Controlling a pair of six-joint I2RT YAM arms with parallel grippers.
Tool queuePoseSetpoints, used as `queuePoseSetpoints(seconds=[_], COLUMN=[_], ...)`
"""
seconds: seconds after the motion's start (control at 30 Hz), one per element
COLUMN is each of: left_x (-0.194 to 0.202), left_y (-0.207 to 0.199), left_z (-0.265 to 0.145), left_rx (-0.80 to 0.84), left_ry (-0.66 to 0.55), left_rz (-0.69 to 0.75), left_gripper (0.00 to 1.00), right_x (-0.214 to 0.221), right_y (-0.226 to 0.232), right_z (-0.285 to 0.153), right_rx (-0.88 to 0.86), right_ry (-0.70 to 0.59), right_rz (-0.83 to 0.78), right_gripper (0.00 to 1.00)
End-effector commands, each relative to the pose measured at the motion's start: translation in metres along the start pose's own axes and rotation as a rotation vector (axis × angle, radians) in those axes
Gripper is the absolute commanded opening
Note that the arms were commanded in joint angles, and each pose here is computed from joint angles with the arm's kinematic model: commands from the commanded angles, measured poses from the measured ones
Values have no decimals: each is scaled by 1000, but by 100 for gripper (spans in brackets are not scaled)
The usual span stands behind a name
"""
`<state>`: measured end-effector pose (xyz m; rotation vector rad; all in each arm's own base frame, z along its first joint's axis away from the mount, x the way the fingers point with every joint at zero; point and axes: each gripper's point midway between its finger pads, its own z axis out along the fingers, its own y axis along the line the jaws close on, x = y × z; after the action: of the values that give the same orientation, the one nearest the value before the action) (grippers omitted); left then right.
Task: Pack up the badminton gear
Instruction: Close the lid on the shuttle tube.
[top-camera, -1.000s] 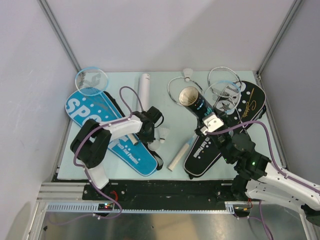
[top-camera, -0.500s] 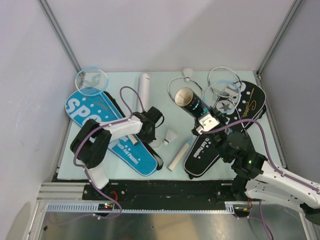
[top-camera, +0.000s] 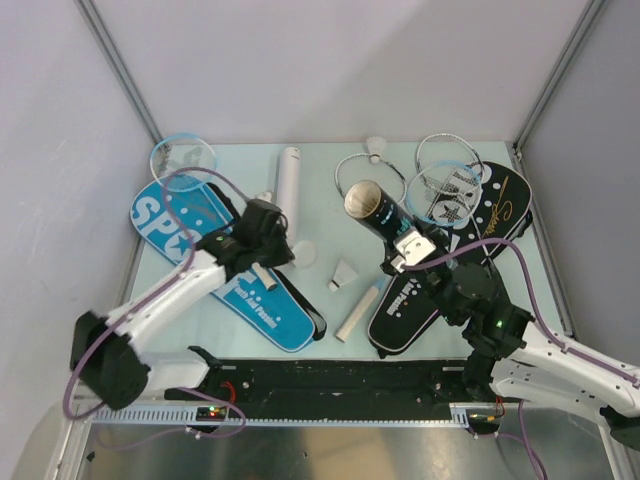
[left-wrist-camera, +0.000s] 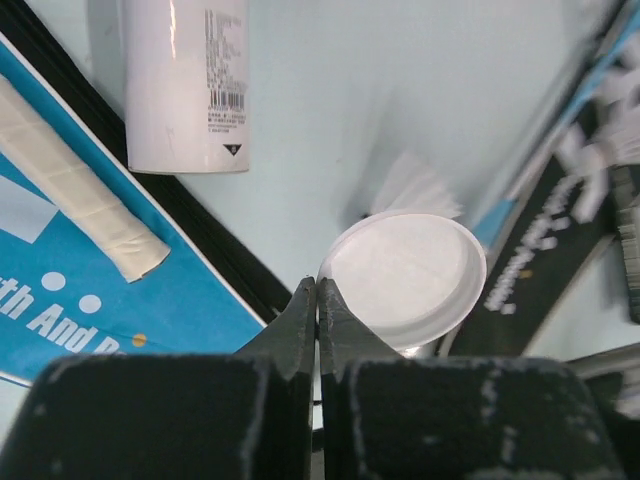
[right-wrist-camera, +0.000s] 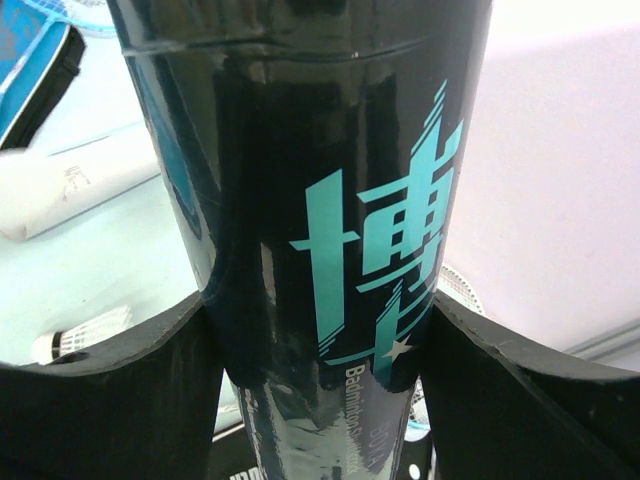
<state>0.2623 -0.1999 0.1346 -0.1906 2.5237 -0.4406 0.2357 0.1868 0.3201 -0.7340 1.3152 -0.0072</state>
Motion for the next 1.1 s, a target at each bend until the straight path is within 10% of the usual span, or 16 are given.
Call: queuePoseSetpoints(seconds=[0.0,0.3,0.5,1.07], left_x=[-30,-84,-75,-16], left_y=[-7,-40,-67,-75], left_z=[-45,-185,-233,-209], left_rx=[134,496,678,783], left_ry=[-109,-364,-332,-60], left_rz=[-145,-250,-200,-98], left_gripper=[0,0,0,0], right_x=[-15,-3,1,-8], right_y=[8,51,66,71], right_z=[0,7,15,33], right_rx=[-57,-243,-282,-263], right_ry=[-82,-121,-131,-124], right_rz=[11,-191,-244,-344], right_gripper=[21,22,21,20])
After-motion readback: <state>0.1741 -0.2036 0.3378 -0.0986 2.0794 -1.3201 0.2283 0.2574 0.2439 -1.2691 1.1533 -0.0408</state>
